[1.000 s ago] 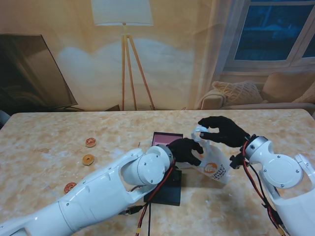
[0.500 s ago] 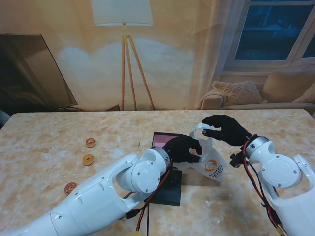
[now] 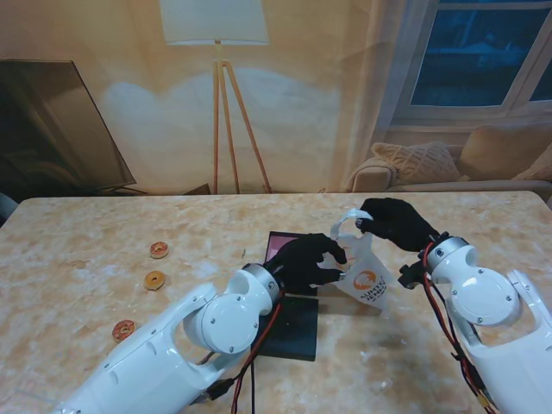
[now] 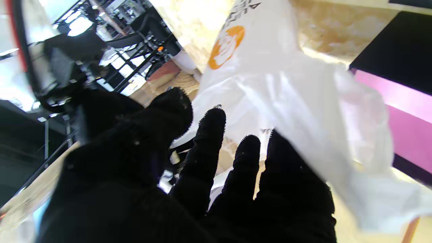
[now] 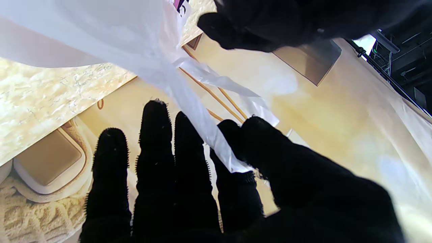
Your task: Pack mini donuts into a plastic bag, tie the opening and put the bag into the gift box
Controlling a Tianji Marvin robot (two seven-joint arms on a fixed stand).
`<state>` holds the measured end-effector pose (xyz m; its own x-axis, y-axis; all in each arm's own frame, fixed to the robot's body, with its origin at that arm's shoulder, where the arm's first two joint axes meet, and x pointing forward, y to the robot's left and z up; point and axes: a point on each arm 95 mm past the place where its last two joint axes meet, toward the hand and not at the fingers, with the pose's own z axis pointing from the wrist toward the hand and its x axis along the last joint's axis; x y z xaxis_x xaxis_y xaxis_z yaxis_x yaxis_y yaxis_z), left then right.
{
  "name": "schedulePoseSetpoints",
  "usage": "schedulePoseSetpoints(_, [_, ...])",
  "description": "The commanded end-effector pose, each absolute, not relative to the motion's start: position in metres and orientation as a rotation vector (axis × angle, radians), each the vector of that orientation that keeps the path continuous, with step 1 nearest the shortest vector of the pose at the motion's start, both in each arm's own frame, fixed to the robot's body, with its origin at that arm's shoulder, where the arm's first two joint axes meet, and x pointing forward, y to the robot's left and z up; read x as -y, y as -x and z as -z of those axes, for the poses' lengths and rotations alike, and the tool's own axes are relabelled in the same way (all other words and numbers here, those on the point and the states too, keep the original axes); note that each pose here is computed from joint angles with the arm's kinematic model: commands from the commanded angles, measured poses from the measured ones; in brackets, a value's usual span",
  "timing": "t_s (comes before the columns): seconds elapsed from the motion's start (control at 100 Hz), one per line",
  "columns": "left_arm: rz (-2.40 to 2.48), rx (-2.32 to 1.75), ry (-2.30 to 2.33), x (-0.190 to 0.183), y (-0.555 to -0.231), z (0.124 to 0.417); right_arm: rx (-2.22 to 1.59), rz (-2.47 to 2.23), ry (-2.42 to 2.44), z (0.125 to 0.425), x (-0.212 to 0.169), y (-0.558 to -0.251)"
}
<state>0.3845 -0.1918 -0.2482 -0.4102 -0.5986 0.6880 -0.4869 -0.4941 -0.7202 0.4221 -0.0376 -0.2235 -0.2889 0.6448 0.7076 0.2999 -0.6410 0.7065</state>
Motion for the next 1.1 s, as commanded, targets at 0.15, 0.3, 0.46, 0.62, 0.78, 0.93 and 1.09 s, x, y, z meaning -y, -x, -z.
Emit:
schedulePoseSetpoints(0.15, [2.179,-1.501,1.685,0.176,-0.371,0.233,-1.206,-1.997,-1.722,0.231,0.03,-0.423])
schedulePoseSetpoints(0.3, [2.193,-1.502,1.65,0.152,-0.376,0.224,-1.194,-1.987,-1.76,0.233,0.03,-0.426])
schedulePoseSetpoints(0.46, [2.172,-1.536,1.598,0.114,-0.394,0.22,-1.178,-1.984,-1.79,0.234,0.032,-0.429])
schedulePoseSetpoints(0.62, [2.009,-1.622,1.536,0.067,-0.417,0.232,-1.182,-1.987,-1.788,0.234,0.034,-0.43])
schedulePoseSetpoints(0.78, [1.816,-1.654,1.44,0.018,-0.437,0.255,-1.199,-1.996,-1.779,0.232,0.034,-0.429])
schedulePoseSetpoints(0.93, [1.711,-1.712,1.262,-0.026,-0.455,0.264,-1.224,-1.991,-1.786,0.233,0.032,-0.43])
schedulePoseSetpoints(1.09, [1.557,-1.732,1.199,-0.062,-0.466,0.276,-1.221,-1.981,-1.805,0.235,0.033,-0.432])
